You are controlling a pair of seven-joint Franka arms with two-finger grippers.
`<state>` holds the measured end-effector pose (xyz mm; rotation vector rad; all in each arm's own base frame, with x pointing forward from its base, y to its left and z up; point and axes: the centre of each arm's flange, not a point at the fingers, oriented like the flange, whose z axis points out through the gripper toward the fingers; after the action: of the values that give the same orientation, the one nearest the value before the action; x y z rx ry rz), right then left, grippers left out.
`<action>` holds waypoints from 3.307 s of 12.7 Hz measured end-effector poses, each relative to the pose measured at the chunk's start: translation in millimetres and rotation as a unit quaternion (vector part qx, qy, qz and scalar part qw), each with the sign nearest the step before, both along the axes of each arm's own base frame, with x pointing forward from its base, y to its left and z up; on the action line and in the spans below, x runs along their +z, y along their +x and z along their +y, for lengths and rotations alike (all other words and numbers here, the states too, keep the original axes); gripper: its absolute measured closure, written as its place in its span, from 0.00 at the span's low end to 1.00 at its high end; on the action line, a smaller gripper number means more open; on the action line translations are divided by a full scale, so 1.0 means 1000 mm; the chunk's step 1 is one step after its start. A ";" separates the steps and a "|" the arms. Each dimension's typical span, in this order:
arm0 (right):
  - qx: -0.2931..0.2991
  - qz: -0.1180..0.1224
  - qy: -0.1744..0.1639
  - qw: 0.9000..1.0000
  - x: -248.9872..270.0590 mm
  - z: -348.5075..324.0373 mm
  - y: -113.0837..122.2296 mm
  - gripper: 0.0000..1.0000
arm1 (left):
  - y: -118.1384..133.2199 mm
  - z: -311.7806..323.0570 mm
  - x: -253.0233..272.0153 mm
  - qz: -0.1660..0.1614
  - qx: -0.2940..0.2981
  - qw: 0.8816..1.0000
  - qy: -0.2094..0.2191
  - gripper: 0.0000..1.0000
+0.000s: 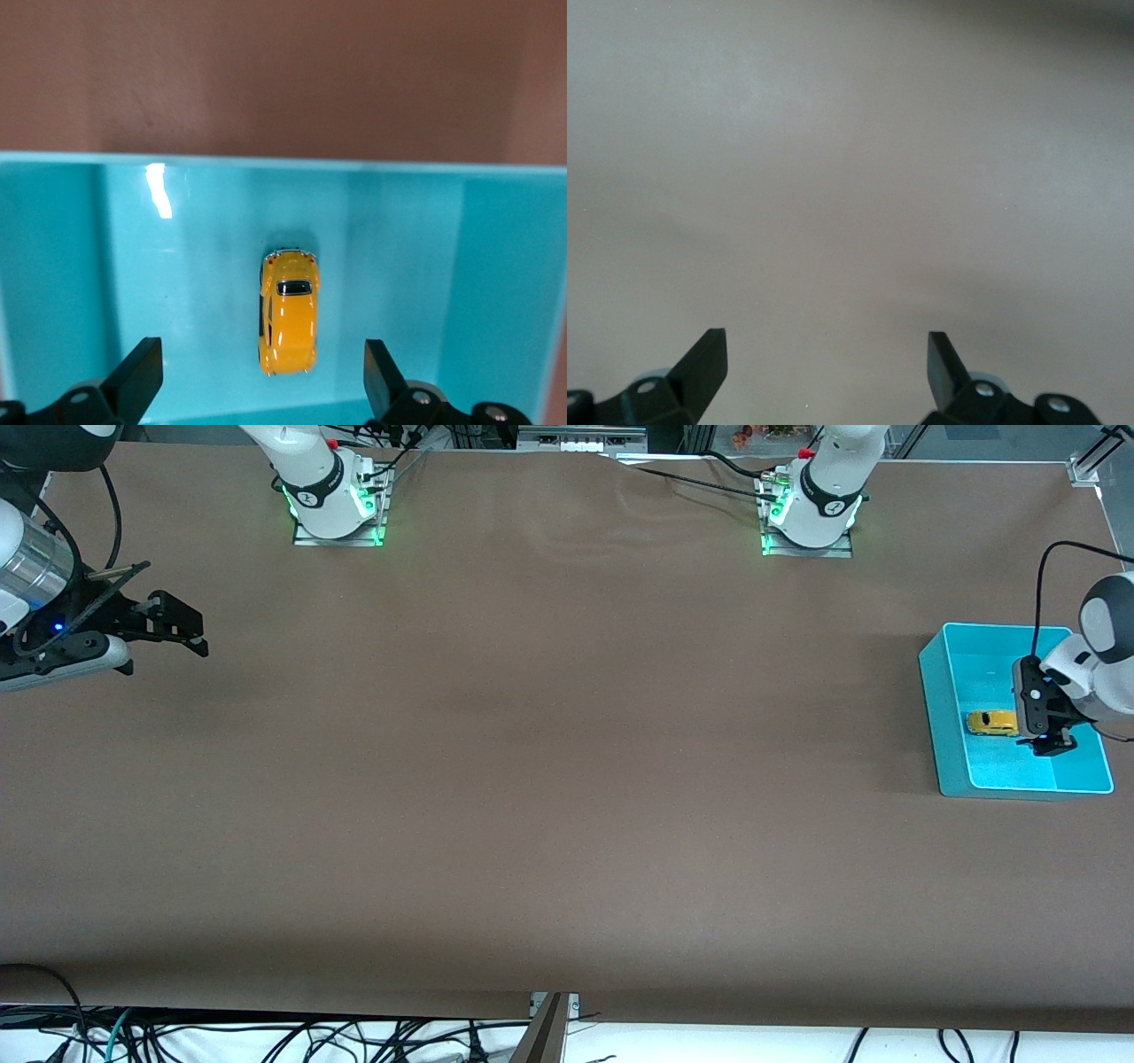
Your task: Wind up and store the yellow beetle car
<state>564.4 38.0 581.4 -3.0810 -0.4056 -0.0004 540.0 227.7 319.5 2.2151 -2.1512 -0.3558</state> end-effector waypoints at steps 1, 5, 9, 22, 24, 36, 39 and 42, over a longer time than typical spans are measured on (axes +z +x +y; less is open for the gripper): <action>0.000 0.000 0.000 1.000 0.000 0.000 0.000 0.00 | 0.007 -0.017 0.025 0.011 0.008 1.000 0.007 0.00; 0.000 0.000 0.000 1.000 0.000 0.000 0.000 0.00 | 0.036 -0.104 0.110 0.030 0.073 0.996 0.036 0.00; 0.000 0.000 0.000 1.000 0.000 0.000 0.000 0.00 | 0.044 -0.193 0.158 0.022 0.168 0.985 0.024 0.00; 0.000 0.000 0.000 1.000 0.000 -0.001 0.000 0.00 | 0.033 -0.314 0.246 -0.060 0.370 0.927 0.035 0.00; -0.001 0.000 0.000 1.000 0.000 -0.001 0.000 0.00 | 0.038 -0.306 0.243 -0.059 0.389 0.919 0.030 0.00; -0.001 0.000 0.000 1.000 0.000 -0.001 0.000 0.00 | 0.014 -0.276 0.250 -0.087 0.625 0.775 0.022 0.00; -0.001 0.000 0.000 1.000 0.000 -0.001 0.000 0.00 | 0.004 -0.275 0.248 -0.092 0.630 0.771 0.020 0.00; -0.001 0.000 0.000 1.000 0.000 -0.001 0.000 0.00 | 0.003 -0.269 0.247 -0.092 0.634 0.768 0.020 0.00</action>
<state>564.5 37.2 581.5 -3.0813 -0.4036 -0.0016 542.8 -41.7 566.5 3.1166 -0.2467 -0.0796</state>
